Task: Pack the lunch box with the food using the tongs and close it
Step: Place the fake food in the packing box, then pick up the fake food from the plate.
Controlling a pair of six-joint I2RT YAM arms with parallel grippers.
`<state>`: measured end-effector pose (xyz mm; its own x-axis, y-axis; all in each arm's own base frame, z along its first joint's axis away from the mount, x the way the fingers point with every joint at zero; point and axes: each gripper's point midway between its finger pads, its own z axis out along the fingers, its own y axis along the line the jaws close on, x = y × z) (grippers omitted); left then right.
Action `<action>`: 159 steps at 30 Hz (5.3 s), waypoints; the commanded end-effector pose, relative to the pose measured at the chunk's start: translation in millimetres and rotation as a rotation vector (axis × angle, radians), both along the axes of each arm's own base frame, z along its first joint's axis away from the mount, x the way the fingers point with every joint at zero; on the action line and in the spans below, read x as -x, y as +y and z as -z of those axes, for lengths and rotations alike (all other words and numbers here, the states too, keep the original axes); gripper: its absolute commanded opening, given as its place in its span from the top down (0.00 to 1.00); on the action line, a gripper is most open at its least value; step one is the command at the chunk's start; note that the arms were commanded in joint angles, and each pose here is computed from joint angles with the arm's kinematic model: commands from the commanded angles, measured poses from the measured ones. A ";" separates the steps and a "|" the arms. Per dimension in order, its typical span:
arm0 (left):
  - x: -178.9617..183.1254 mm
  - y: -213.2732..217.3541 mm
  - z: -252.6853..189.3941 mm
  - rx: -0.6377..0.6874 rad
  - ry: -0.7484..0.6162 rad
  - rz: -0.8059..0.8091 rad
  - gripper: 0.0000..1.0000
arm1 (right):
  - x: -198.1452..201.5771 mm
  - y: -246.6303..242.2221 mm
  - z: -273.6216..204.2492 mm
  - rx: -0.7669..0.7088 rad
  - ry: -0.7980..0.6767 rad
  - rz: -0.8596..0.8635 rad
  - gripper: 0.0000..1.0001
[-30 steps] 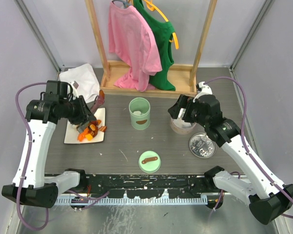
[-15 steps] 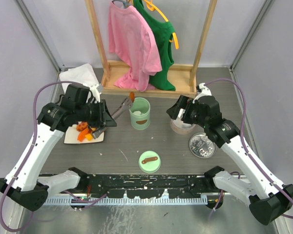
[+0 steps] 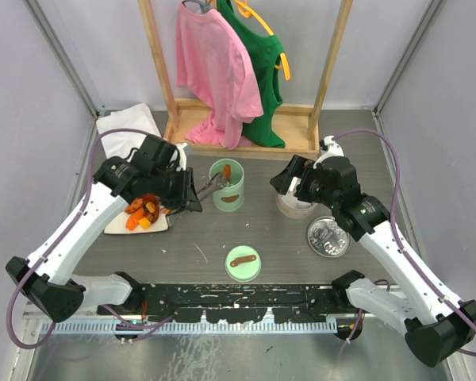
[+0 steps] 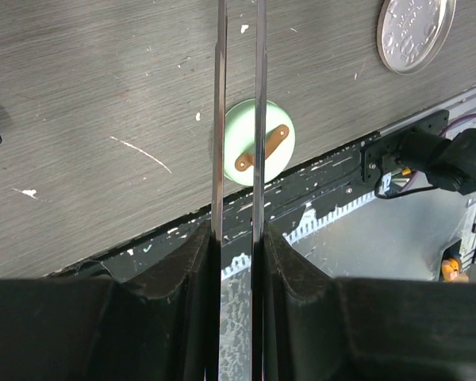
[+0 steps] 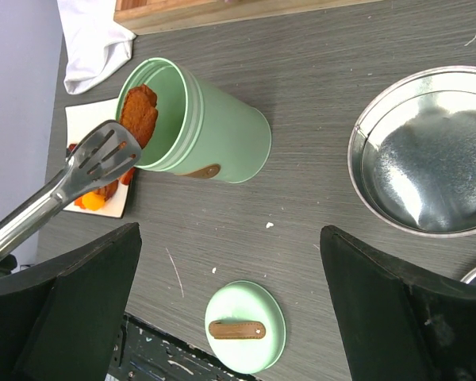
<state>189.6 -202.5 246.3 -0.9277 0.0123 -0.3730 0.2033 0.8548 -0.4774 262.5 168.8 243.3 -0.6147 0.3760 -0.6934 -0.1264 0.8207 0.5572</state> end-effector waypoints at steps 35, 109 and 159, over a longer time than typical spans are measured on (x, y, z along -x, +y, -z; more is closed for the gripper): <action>-25.8 64.6 -48.9 -0.160 -0.343 -0.283 0.68 | -7.7 2.9 -11.1 -0.031 -0.051 0.005 0.00; -46.9 246.3 96.8 -0.733 0.295 -0.563 0.62 | -19.7 -9.2 -11.9 0.143 -0.117 -0.023 0.00; -43.1 225.4 25.7 -0.516 0.021 -0.666 0.77 | -15.8 -8.3 -19.6 0.106 -0.117 -0.017 0.00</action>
